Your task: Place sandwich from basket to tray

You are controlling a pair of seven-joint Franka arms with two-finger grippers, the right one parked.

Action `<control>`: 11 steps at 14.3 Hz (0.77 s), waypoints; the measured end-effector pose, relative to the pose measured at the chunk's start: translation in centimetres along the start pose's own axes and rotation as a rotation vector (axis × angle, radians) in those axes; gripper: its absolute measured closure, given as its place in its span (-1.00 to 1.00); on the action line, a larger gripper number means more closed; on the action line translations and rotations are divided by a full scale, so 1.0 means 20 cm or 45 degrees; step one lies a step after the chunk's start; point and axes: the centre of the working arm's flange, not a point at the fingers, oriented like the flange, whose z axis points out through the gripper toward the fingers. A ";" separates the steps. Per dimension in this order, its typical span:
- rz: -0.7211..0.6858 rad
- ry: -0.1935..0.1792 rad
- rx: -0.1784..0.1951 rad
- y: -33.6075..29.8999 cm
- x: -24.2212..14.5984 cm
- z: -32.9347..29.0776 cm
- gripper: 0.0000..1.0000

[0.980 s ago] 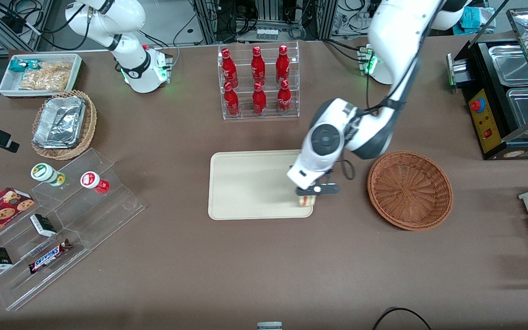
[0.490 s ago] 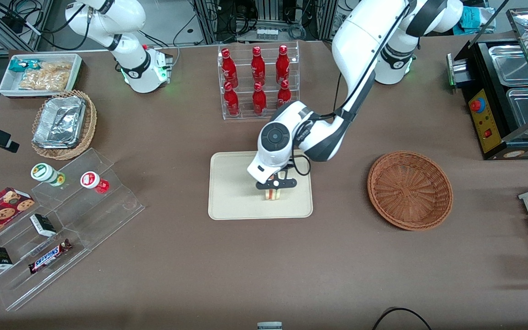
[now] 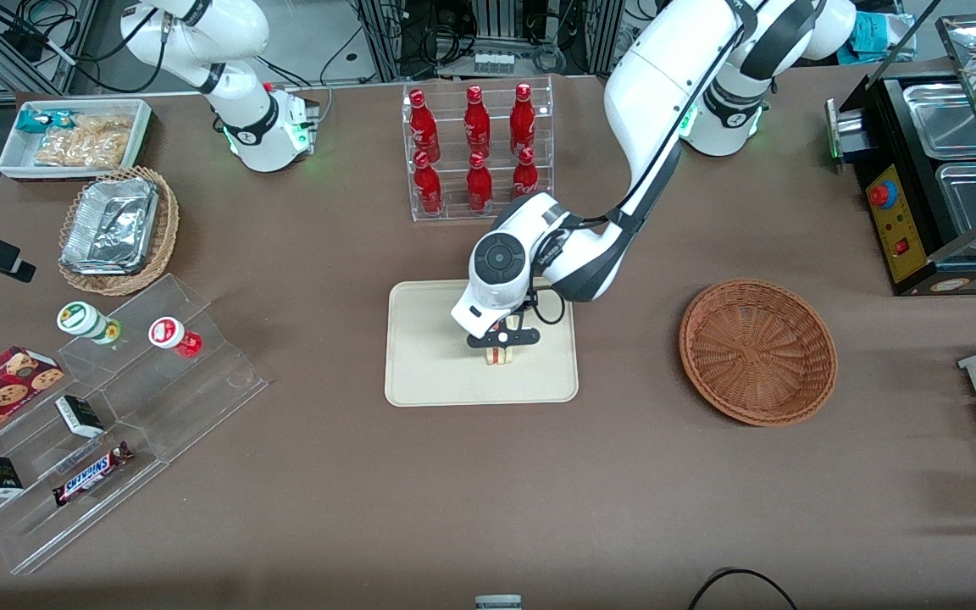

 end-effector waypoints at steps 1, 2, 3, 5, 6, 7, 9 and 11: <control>-0.003 0.003 -0.008 0.01 0.00 -0.01 -0.20; -0.005 0.011 -0.018 0.01 0.01 -0.04 -0.43; -0.006 0.024 -0.032 0.02 0.02 -0.08 -0.60; -0.014 0.033 -0.032 0.01 0.03 -0.22 -0.98; -0.027 0.028 -0.009 -0.02 0.03 -0.31 -1.00; -0.045 0.035 0.005 -0.06 0.03 -0.42 -1.00; -0.113 0.030 0.067 -0.21 0.08 -0.59 -1.00; -0.195 0.022 0.116 -0.40 0.17 -0.71 -1.00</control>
